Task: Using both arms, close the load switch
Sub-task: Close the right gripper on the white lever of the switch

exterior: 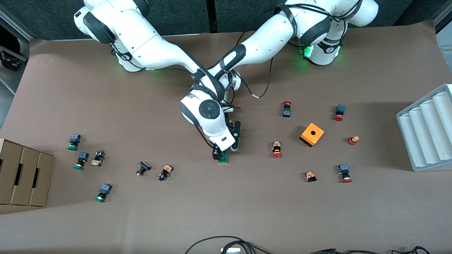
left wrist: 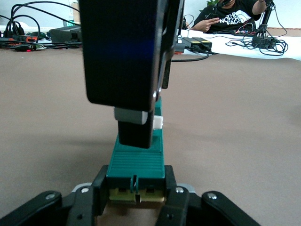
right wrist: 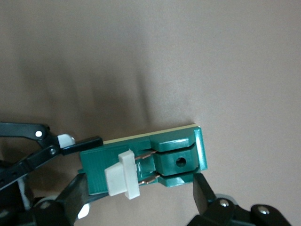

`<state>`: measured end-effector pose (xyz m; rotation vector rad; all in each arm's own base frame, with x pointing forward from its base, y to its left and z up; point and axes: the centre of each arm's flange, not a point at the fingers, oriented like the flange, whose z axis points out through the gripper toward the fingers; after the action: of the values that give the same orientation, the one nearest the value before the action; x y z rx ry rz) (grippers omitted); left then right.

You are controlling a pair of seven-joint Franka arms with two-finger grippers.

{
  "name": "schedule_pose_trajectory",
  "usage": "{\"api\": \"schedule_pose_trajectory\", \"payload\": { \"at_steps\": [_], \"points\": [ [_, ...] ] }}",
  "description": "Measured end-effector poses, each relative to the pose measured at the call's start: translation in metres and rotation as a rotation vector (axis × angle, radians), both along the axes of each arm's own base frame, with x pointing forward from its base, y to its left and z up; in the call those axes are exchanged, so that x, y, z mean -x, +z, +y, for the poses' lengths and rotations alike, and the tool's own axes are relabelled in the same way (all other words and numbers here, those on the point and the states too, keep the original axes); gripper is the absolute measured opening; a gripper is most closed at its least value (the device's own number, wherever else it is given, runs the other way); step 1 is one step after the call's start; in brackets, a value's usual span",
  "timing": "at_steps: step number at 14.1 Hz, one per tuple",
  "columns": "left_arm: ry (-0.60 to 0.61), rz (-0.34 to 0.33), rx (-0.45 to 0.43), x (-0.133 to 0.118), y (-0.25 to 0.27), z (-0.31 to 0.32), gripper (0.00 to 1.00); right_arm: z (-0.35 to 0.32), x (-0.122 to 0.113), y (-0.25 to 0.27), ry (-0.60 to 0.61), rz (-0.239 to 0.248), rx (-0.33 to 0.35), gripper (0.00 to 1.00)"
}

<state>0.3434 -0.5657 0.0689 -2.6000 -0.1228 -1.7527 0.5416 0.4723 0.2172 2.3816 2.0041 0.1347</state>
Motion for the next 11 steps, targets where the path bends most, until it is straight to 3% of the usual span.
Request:
{"api": "schedule_pose_trajectory", "payload": {
  "at_steps": [11],
  "points": [
    [0.0, 0.0, 0.0, 0.0, 0.0, 0.0, 0.49, 0.0014, -0.0009, -0.0078, 0.001, -0.013, -0.016, 1.0]
  ]
}}
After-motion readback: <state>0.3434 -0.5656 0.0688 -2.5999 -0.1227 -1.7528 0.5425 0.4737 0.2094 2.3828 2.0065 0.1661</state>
